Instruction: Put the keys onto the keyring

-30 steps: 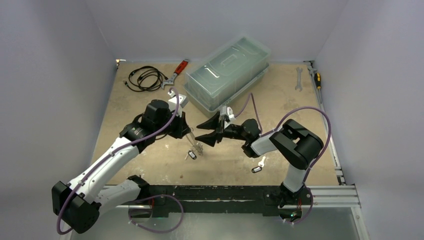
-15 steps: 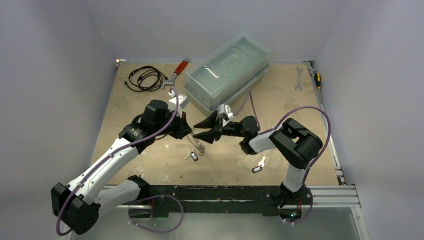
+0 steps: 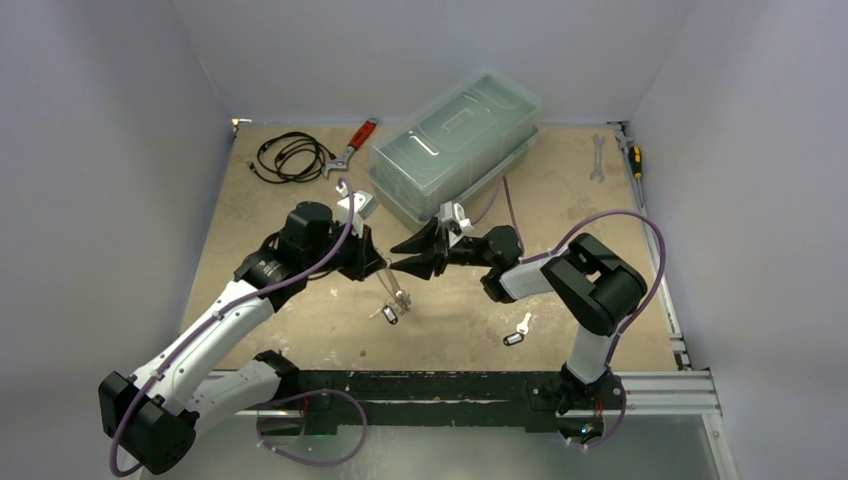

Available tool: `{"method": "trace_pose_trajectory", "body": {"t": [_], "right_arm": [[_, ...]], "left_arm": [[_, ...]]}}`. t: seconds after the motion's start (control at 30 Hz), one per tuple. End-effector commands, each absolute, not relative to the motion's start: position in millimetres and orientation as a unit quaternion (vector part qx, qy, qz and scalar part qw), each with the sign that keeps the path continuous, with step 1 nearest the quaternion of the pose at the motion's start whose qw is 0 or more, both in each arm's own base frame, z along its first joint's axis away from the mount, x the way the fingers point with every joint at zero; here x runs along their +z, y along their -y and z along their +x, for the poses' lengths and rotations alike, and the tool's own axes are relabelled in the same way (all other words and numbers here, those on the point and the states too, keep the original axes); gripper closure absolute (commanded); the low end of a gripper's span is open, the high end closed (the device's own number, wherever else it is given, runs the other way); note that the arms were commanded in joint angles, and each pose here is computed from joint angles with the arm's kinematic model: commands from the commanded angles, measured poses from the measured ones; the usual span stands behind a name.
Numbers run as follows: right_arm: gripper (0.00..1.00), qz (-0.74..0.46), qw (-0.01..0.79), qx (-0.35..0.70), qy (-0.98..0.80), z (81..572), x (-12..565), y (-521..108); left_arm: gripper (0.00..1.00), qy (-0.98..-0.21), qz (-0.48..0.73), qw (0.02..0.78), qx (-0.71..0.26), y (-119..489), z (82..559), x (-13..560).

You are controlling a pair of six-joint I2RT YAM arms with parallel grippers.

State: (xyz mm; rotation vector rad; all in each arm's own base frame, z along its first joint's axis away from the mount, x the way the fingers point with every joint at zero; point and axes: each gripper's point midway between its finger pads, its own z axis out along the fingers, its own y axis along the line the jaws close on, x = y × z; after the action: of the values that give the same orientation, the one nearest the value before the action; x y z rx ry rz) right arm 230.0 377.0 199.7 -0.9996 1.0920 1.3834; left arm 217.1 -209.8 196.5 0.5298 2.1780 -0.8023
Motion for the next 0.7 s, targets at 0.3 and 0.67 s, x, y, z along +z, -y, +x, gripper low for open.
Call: {"method": "trace_pose_trajectory", "body": {"t": [0.3, 0.67], "right_arm": [[0.69, -0.457, 0.521, 0.609, -0.386, 214.3, 218.7, -381.6], [0.63, -0.452, 0.516, 0.63, -0.365, 208.2, 228.5, -374.7]], "left_arm": [[1.0, -0.822, 0.229, 0.401, -0.334, 218.4, 218.3, 214.3], [1.0, -0.822, 0.229, 0.4, -0.334, 218.7, 218.6, 213.3]]}}
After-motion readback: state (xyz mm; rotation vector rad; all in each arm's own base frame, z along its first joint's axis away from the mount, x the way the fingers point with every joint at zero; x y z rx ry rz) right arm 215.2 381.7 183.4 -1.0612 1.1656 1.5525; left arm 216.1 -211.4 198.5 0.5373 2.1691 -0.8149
